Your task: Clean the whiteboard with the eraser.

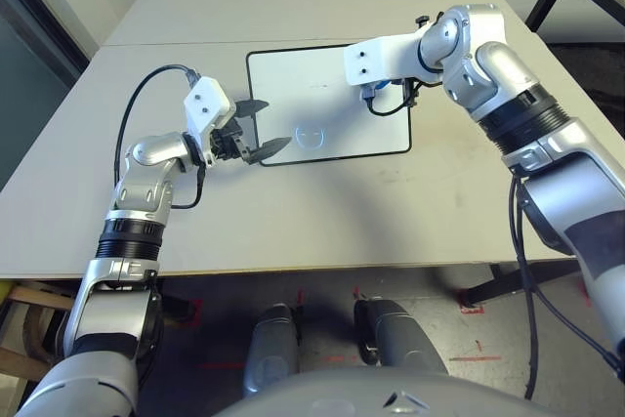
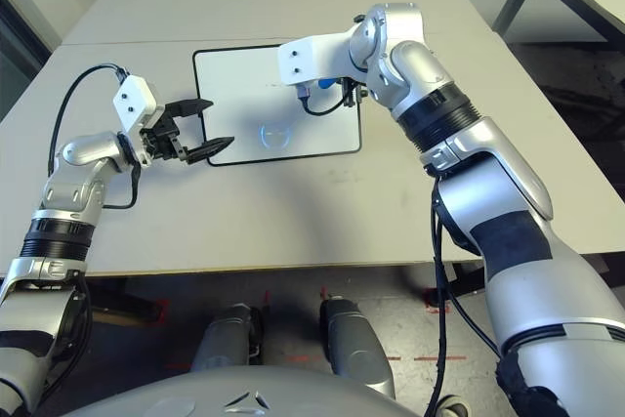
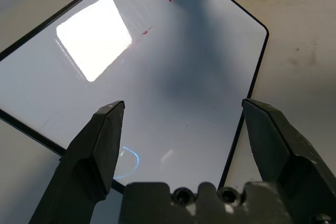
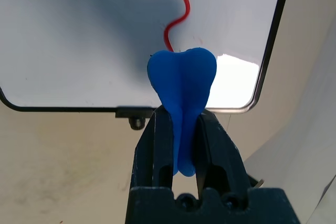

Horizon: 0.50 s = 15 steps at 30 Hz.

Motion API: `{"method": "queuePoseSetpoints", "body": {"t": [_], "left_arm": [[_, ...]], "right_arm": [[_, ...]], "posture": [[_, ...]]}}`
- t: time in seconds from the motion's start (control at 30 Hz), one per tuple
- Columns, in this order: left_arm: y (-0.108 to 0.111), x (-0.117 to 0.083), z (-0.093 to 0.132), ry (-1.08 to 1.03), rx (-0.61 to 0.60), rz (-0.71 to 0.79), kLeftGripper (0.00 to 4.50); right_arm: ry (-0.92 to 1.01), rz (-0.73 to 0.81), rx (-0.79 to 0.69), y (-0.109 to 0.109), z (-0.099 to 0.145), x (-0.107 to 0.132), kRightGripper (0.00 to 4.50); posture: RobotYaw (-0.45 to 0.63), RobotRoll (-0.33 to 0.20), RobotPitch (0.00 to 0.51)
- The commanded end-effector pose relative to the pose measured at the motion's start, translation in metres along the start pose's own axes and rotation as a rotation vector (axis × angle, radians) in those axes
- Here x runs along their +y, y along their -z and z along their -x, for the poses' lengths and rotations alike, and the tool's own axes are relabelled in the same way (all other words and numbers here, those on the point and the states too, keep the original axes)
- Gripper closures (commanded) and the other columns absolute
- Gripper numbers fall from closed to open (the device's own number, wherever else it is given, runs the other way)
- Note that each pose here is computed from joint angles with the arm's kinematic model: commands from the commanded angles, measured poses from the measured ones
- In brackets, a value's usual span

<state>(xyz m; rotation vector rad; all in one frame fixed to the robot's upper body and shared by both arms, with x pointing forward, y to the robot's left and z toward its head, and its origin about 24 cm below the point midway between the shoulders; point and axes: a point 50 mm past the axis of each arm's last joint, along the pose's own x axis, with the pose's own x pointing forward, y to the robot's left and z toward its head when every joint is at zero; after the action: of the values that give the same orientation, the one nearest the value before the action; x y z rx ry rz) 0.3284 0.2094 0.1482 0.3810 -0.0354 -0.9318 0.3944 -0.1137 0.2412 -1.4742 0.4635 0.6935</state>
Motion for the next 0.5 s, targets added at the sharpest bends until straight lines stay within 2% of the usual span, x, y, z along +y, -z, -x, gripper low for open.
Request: {"method": "queuePoseSetpoints", "body": {"t": [0.03,0.23,0.5], "left_arm": [[0.000,0.001,-0.002,0.006,0.016,-0.026,0.00],[0.000,0.003,-0.001,-0.004,0.016,-0.033,0.00],[0.000,0.005,0.002,-0.018,0.017,-0.038,0.00]], "right_arm": [[0.025,-0.029,0.024,0.012,-0.004,-0.007,4.13],[0.022,-0.052,0.051,0.019,-0.017,-0.005,4.13],[0.010,-0.062,0.032,0.012,-0.027,-0.003,4.13]], "posture": [[-0.11,0.000,0.049],[-0.10,0.000,0.050],[-0.09,0.000,0.056]]}}
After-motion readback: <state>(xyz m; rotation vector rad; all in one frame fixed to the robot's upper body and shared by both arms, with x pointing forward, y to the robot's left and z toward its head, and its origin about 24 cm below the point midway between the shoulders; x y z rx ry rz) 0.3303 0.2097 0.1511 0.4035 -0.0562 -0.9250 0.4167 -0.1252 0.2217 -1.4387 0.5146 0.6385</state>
